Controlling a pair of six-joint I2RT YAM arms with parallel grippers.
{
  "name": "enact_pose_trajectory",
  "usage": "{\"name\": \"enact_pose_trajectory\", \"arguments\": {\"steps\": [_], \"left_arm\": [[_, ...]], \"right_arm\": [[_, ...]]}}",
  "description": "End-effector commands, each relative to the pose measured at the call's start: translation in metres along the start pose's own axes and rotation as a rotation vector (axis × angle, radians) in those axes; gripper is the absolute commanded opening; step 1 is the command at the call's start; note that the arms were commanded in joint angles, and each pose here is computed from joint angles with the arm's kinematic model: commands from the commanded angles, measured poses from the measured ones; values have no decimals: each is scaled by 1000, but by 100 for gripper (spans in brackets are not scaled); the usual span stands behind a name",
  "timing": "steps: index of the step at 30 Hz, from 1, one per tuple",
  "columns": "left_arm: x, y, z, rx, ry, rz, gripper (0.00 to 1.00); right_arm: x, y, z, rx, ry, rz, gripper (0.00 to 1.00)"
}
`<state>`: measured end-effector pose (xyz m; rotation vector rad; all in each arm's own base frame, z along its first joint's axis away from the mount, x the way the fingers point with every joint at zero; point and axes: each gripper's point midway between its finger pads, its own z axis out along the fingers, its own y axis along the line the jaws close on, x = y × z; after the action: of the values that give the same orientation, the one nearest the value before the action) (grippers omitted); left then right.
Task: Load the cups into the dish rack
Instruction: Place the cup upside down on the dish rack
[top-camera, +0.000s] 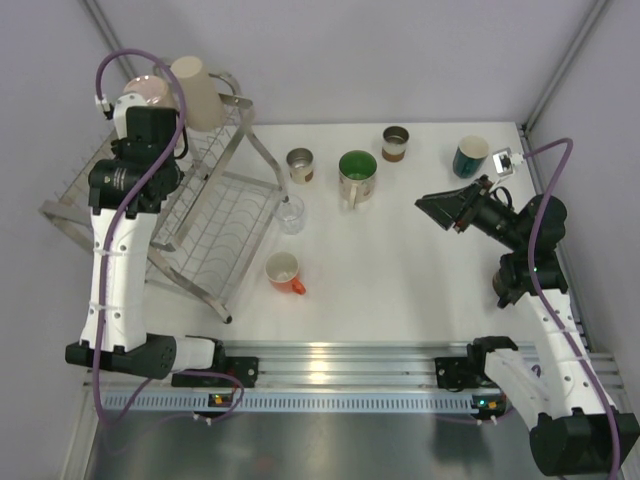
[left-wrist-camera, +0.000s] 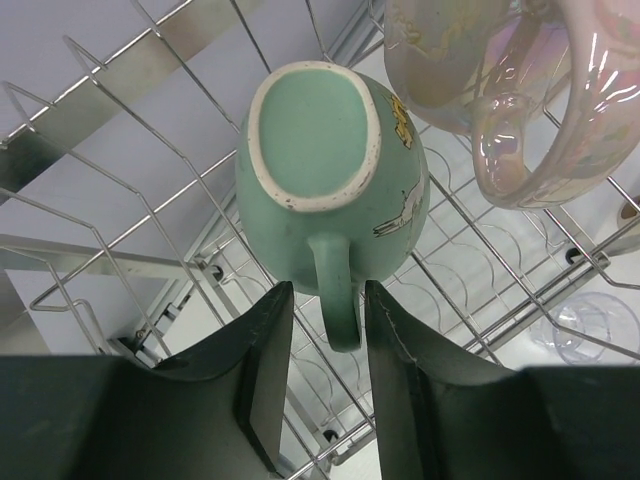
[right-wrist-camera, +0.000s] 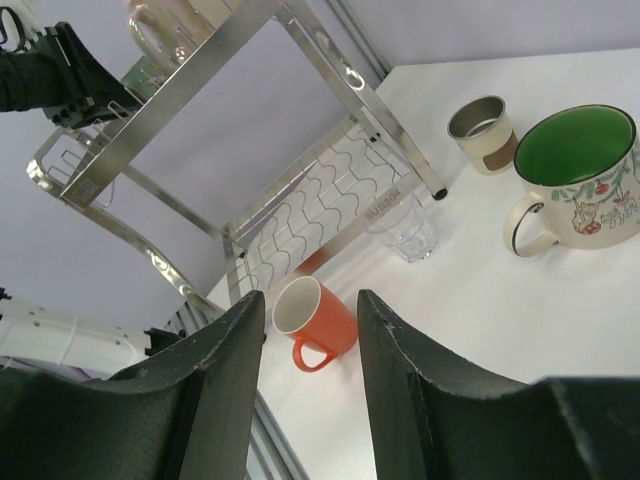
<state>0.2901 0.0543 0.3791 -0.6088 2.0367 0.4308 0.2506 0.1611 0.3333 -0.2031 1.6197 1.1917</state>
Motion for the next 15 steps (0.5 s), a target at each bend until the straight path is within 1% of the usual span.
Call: {"name": "enact_pose_trajectory", "arguments": {"steps": [1, 6, 8, 11, 12, 13, 14, 15], "left_arm": [[-32, 6, -13, 7, -107, -62, 41], [-61, 6, -29, 41, -176, -89, 45], [-79, 9, -39, 59, -227, -103, 48], [-101, -1, -50, 132, -289, -127, 53], [-105, -6, -54, 171, -299, -130, 57], [-116, -15, -60, 227, -336, -150, 60], [-117, -33, -65, 335, -334, -141, 64], [-121, -45, -70, 402, -345, -142, 76]], "right_arm": [[-18, 14, 1, -25, -35, -70, 43], [-19, 13, 1, -18, -34, -75, 43], [-17, 11, 1, -10, -34, -67, 43], [-18, 7, 2, 4, -38, -60, 43], [-19, 3, 3, 20, -43, -52, 43], [-19, -1, 4, 37, -42, -34, 43], [-21, -3, 5, 53, -48, -26, 43], [-21, -12, 6, 90, -51, -6, 43]]}}
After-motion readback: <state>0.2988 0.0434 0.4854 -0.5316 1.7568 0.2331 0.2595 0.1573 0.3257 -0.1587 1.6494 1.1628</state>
